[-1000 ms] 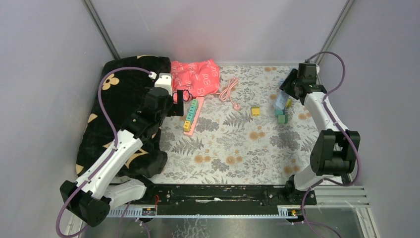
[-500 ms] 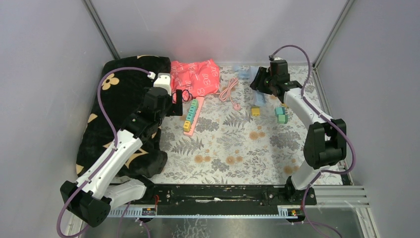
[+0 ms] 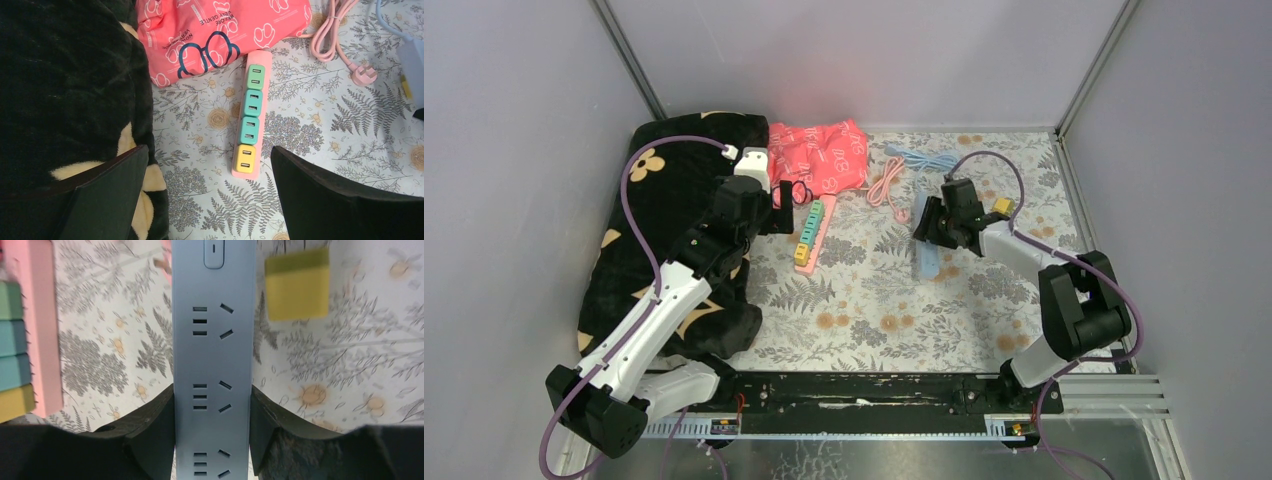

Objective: Insert the plug
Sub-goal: Place the socket at the center of the board.

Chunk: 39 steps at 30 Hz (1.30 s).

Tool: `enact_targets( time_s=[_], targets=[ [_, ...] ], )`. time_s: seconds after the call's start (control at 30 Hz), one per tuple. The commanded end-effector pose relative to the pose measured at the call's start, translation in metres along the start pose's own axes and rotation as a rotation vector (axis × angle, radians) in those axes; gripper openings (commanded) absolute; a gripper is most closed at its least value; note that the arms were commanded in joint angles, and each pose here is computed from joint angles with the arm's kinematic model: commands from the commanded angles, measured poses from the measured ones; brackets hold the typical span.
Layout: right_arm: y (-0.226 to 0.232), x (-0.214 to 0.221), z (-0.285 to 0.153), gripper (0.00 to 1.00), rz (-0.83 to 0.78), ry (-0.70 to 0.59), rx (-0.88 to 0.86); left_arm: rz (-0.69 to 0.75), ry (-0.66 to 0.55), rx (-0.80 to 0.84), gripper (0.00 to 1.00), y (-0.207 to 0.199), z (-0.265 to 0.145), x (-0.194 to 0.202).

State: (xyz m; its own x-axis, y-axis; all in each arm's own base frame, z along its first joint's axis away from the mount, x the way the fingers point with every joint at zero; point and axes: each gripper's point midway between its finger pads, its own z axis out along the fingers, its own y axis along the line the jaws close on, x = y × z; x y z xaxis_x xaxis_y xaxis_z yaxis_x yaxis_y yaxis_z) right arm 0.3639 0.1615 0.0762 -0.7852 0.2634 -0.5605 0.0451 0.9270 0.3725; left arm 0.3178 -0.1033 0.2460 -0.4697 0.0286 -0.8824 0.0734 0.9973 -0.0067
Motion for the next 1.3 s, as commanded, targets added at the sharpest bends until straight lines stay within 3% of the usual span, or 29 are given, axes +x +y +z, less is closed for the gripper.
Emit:
enact_targets(
  time_s=[0.0, 0.27, 0.73, 0.97, 1.27],
  targets=[
    [0.022, 0.001, -0.008, 0.00, 0.044, -0.057, -0.037, -0.034, -0.050, 0.017, 1.00, -0.003, 0.003, -0.012],
    [0.014, 0.046, 0.001, 0.00, 0.056, 0.025, 0.059, -0.034, -0.042, 0.024, 1.00, -0.005, 0.005, -0.011],
    [-0.013, 0.103, -0.001, 0.00, -0.171, 0.167, 0.271, -0.036, -0.032, 0.042, 1.00, -0.009, 0.007, -0.009],
    [0.002, 0.107, 0.015, 0.00, -0.262, 0.191, 0.256, -0.033, -0.024, 0.036, 1.00, -0.008, 0.009, -0.007],
    [0.062, 0.105, 0.039, 0.01, -0.373, 0.207, 0.142, -0.033, -0.026, 0.019, 1.00, -0.004, 0.009, -0.007]
  ],
)
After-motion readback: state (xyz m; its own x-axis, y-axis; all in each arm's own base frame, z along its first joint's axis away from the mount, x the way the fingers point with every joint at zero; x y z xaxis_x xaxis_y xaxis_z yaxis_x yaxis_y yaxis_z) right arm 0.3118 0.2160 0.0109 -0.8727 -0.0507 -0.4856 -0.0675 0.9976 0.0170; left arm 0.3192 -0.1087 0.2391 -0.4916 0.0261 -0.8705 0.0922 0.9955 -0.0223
